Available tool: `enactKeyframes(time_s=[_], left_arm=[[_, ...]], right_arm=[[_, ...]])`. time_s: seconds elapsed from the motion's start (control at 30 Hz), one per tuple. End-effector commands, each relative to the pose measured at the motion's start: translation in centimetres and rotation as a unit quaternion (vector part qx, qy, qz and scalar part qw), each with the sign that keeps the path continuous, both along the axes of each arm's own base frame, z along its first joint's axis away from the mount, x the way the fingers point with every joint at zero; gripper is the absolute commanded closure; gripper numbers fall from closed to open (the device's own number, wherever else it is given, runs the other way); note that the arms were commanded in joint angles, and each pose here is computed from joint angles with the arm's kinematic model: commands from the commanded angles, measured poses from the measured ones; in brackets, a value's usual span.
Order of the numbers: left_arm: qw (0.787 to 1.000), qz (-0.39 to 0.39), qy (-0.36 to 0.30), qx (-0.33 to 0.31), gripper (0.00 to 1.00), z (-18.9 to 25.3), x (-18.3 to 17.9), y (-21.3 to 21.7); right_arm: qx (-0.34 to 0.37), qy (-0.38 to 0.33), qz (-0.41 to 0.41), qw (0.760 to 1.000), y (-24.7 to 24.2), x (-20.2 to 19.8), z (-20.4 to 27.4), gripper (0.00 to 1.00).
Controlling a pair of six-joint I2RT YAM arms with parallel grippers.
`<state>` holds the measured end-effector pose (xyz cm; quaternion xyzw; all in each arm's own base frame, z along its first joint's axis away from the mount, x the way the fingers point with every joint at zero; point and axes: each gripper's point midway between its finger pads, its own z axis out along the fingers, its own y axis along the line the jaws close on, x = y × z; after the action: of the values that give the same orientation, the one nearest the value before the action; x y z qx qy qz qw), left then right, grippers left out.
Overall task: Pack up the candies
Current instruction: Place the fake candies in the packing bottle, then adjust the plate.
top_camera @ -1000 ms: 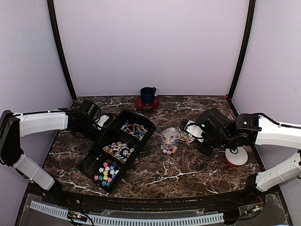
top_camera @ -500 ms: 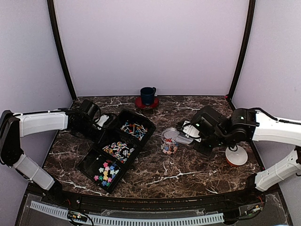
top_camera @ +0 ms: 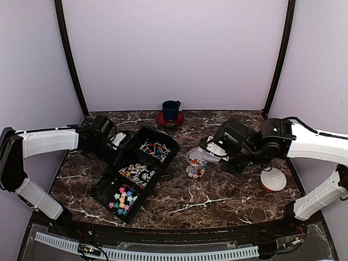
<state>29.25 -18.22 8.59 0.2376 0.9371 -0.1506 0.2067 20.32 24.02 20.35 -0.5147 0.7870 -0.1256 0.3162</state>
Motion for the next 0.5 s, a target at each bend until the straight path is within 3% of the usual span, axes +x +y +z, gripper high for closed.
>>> enactKeyframes(time_s=[0.0,0.27,0.47], left_arm=[[0.997,0.000,-0.053,-0.052,1.00,4.5,1.8,-1.5],[0.999,0.000,-0.029,-0.037,1.00,3.4,1.6,-1.3],[0.995,-0.024,-0.013,-0.101,1.00,4.1,0.6,-3.2]], right_arm=[[-0.002,-0.034,0.005,0.999,1.0,0.8,1.7,1.00],[0.025,-0.051,0.055,0.997,6.7,2.1,4.7,1.00],[-0.004,-0.073,0.050,0.996,9.9,3.9,5.4,1.00]])
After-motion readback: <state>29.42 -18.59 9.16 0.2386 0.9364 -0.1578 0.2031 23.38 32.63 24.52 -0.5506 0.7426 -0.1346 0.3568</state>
